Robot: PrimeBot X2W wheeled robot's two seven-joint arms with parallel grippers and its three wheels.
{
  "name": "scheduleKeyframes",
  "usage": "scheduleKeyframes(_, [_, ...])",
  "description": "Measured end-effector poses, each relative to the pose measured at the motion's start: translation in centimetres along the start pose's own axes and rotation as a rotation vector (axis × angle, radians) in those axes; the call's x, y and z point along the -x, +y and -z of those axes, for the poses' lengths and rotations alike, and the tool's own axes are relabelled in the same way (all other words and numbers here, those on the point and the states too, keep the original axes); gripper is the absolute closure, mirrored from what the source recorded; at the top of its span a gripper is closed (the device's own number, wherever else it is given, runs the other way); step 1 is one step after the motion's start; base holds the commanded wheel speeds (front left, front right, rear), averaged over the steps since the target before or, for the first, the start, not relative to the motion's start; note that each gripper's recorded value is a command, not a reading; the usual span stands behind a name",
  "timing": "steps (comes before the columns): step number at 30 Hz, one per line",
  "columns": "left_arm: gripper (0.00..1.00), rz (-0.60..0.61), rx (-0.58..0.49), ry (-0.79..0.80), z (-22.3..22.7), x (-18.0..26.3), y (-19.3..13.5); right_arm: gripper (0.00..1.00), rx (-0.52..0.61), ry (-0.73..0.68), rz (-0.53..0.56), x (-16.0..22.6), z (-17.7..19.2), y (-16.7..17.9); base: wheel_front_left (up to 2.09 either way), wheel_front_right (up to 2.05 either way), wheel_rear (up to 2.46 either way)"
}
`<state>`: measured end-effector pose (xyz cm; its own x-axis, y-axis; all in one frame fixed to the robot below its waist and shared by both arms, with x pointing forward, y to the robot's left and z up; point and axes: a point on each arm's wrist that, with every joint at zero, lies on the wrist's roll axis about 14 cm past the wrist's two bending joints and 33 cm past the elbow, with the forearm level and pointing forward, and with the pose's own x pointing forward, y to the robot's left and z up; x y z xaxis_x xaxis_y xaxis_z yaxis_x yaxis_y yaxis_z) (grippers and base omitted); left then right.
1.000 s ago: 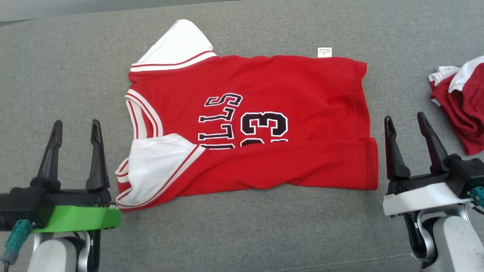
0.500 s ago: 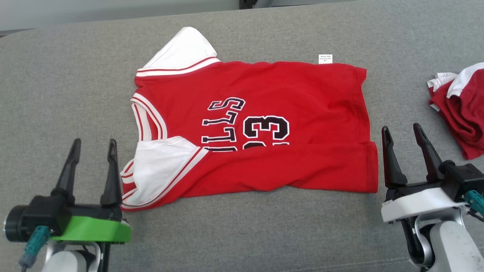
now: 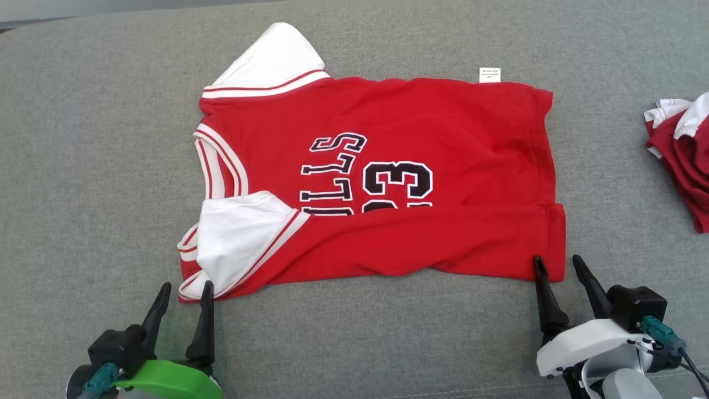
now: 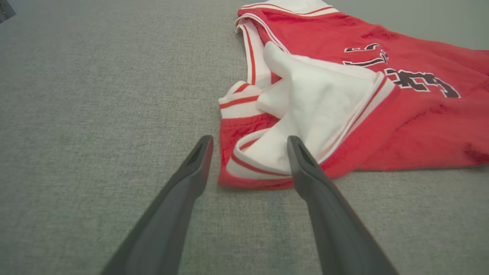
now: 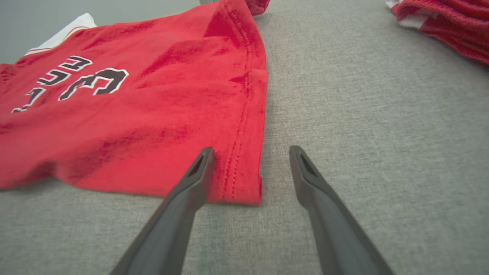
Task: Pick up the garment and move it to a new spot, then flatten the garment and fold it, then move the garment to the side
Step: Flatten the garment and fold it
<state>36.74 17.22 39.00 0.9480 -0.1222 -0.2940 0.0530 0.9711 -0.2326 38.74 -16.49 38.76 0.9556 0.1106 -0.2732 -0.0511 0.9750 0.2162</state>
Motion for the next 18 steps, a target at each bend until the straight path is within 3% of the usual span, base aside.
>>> scheduleKeyframes(6, [0.0, -0.016, 0.054, 0.073, 1.8, -1.1, 0.7, 0.0, -0.027, 0.023, -0.014, -1.2, 0.8, 0.4, 0.0, 0.0, 0.0])
scheduleKeyframes(7, [0.07, -0.016, 0.059, 0.086, 2.1, -1.3, 0.7, 0.0, -0.028, 0.027, -0.019, -1.3, 0.9, 0.5, 0.0, 0.0, 0.0])
scheduleKeyframes(8, [0.7, -0.011, 0.07, 0.097, 2.3, -1.5, 0.6, 0.42, -0.03, 0.028, -0.021, -1.4, 0.9, 0.6, 0.0, 0.0, 0.0])
scheduleKeyframes(9, [1.0, -0.009, 0.083, 0.101, 2.4, -1.7, 0.6, 0.75, -0.033, 0.028, -0.022, -1.6, 0.9, 0.6, 0.0, 0.0, 0.0])
scheduleKeyframes(10, [1.0, -0.005, 0.092, 0.101, 2.4, -2.0, 0.5, 1.0, -0.034, 0.028, -0.025, -1.7, 0.9, 0.7, 0.0, 0.0, 0.0])
scheduleKeyframes(18, [1.0, 0.01, 0.085, 0.054, 0.8, -3.0, 1.0, 1.0, -0.019, -0.02, -0.038, -2.1, -0.8, 0.3, 0.0, 0.0, 0.0])
